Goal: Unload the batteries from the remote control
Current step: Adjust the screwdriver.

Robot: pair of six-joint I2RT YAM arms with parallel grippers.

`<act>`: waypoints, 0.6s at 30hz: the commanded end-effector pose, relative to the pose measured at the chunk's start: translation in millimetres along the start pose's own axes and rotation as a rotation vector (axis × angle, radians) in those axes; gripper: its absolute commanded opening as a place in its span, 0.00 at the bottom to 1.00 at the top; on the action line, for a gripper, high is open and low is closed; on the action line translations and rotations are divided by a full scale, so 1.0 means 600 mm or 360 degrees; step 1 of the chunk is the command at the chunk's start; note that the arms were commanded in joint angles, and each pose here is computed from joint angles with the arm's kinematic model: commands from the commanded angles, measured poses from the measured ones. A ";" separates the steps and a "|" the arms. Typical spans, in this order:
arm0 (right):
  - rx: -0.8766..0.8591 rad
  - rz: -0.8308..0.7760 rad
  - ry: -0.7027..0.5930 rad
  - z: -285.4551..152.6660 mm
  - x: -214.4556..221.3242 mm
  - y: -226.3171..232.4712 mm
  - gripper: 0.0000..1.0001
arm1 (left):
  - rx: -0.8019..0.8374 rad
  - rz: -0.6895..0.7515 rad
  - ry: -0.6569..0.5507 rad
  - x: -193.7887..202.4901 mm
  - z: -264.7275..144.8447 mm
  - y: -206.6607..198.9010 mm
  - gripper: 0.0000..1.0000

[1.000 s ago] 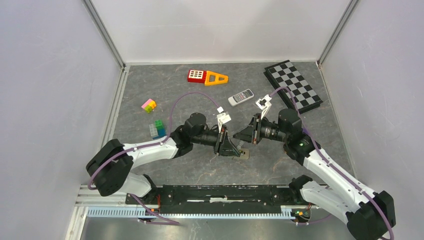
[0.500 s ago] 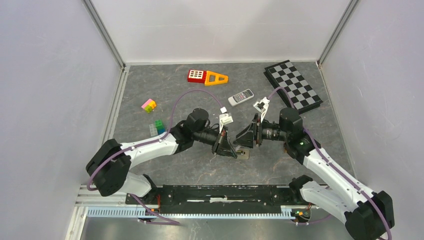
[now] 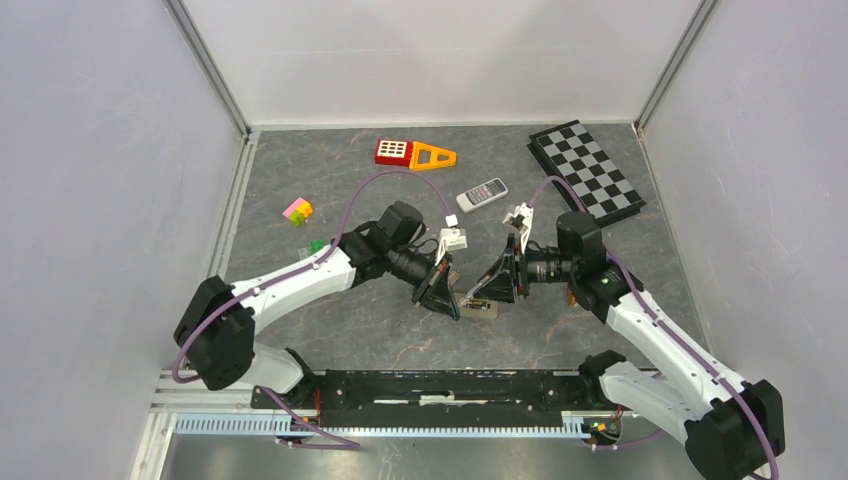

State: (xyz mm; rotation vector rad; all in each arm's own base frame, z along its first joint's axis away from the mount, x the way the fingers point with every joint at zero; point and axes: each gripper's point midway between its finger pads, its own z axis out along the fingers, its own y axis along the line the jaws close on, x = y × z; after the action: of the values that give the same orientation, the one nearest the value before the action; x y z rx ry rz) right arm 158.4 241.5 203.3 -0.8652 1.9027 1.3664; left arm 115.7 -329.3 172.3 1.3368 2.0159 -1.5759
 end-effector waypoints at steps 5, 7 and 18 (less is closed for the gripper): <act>-0.0079 -0.0085 0.0002 0.001 -0.022 0.014 0.45 | 0.0139 0.0120 0.0043 -0.014 -0.001 -0.019 0.02; -0.0111 -0.0095 0.0014 0.004 -0.021 0.020 0.43 | 0.0145 0.0121 0.0043 -0.016 0.000 -0.018 0.02; -0.0202 -0.0102 0.0058 0.009 -0.009 0.033 0.26 | 0.0189 0.0130 0.0047 -0.019 0.003 -0.020 0.02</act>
State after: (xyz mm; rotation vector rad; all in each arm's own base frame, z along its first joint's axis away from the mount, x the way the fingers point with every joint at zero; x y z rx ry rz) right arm 145.4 247.6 201.2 -0.9507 1.9008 1.4561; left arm 110.1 -328.9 168.2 1.4241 2.0077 -1.6303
